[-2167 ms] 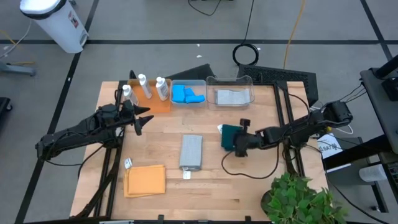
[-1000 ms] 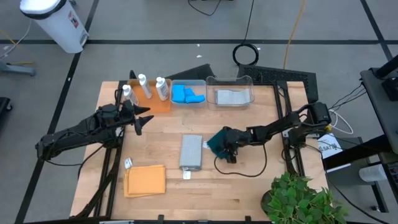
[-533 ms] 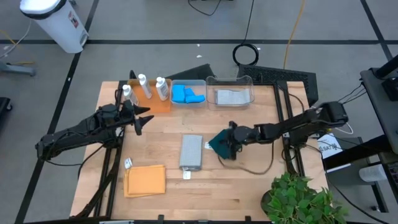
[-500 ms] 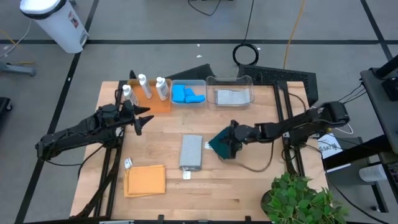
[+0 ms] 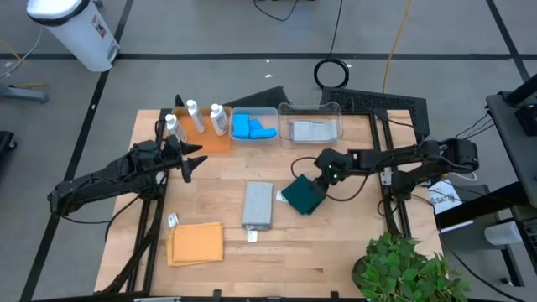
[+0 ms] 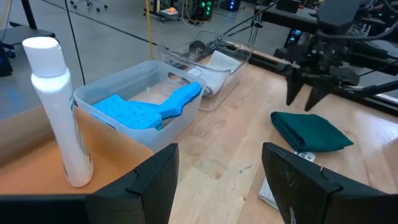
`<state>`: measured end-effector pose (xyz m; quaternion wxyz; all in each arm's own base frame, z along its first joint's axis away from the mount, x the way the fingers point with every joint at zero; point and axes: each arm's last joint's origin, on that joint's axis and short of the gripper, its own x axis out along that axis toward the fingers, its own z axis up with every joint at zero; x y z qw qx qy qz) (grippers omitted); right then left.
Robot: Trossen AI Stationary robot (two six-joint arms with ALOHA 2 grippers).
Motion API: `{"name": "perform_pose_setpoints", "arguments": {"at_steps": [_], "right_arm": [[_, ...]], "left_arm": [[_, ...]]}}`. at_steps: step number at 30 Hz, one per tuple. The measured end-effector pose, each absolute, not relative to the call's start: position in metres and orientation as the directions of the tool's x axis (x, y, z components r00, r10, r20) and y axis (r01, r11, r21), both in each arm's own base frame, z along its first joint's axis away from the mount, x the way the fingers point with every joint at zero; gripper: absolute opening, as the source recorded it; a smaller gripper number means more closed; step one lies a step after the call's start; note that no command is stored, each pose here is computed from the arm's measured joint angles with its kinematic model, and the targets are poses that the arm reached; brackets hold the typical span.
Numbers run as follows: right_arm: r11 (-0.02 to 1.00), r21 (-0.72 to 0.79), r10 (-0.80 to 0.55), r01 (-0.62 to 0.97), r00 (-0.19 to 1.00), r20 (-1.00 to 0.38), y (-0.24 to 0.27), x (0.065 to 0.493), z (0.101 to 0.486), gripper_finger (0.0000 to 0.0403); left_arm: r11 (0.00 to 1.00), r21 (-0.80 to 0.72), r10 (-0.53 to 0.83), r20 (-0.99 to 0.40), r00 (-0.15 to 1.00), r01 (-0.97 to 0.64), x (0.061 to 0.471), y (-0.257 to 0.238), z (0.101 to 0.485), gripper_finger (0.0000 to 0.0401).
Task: Pick & Place Kitchen Items
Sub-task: Put the green towel into the right transparent bin
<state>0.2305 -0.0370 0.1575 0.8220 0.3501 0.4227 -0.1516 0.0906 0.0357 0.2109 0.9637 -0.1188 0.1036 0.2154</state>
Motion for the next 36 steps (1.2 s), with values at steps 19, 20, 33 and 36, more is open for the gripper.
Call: {"name": "perform_pose_setpoints", "arguments": {"at_steps": [19,20,33,36], "right_arm": [[0.581,0.528,0.163,0.619,0.547,-0.821,-0.025,0.213,0.133,0.0258],[0.574,0.539,0.167,0.617,0.557,-0.814,-0.025,0.211,0.129,0.0259],[0.621,0.627,0.245,0.47,0.644,-0.725,-0.011,0.216,0.124,0.0257],[0.649,0.623,0.26,0.437,0.642,-0.721,-0.002,0.221,0.118,0.0257]], "left_arm": [[0.877,-0.189,0.391,-0.251,0.886,-0.441,0.091,0.036,0.211,0.0237],[0.878,-0.19,0.39,-0.251,0.886,-0.44,0.091,0.036,0.211,0.0237],[0.876,-0.189,0.399,-0.233,0.887,-0.444,0.091,0.036,0.213,0.0237],[0.876,-0.188,0.4,-0.232,0.887,-0.444,0.091,0.036,0.213,0.0237]]}}
